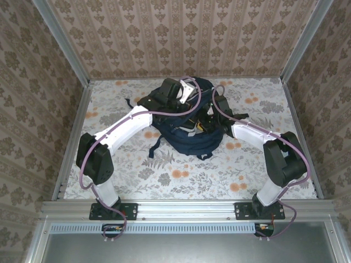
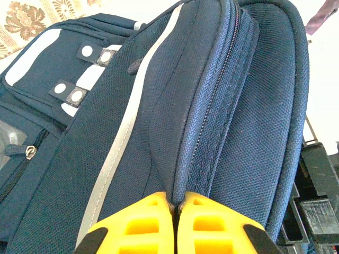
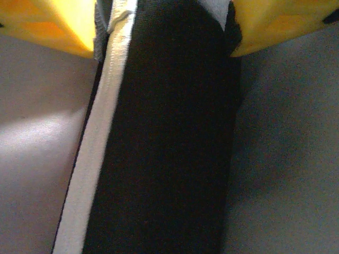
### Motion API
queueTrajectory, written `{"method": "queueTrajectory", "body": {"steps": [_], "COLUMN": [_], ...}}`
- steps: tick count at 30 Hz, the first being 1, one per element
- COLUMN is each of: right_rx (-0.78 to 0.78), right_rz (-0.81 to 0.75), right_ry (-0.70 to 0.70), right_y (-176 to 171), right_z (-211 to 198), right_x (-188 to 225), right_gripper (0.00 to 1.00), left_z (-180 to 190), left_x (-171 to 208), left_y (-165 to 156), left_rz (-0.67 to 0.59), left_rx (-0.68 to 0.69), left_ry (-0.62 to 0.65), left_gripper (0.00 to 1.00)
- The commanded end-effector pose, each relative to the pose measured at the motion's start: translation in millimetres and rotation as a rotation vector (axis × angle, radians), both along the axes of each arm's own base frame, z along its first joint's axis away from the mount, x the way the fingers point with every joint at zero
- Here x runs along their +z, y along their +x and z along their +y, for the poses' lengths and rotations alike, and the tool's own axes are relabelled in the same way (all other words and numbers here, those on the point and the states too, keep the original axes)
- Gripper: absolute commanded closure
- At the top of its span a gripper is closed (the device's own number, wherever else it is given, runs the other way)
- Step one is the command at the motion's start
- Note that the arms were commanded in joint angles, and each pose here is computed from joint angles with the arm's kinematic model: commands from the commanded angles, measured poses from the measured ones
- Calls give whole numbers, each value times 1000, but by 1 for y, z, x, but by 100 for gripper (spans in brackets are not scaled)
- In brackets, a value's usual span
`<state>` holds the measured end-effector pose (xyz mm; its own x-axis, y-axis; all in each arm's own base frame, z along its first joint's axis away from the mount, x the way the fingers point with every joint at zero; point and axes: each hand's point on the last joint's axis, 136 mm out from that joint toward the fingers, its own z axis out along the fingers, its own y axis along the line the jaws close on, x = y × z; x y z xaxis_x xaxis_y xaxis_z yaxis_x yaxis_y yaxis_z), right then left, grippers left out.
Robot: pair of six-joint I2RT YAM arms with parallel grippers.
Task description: Pack books, pencil case, and school supplies into a backpack
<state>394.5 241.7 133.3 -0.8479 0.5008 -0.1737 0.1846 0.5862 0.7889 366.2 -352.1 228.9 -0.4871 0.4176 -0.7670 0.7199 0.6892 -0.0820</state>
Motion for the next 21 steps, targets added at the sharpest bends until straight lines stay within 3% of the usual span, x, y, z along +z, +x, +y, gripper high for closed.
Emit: {"method": "queueTrajectory", "body": {"steps": [1,7,10,14,21], "right_rx": [5,-44,-61,-89,-179], "right_rz": [-46,-116,-108,-70,21], "right_ry": [105,200,190,128,-18], "right_y": [10,39,42,23,-31], "right_z": [16,27,23,0,-64], "right_x": [14,23,18,5,-14], "right_gripper": [43,50,40,27,22], "left_z": [-14,-14,-14,-19,-36], "left_x": [49,46,42,34,23], "left_y": [0,3,7,12,21], "left_rz": [-48,-14,17,56,112], "left_rx": [-27,-18,-13,-19,-51], "left_ry": [-142,-161,-182,-200,-234], "left_gripper": [100,100,100,100,100]}}
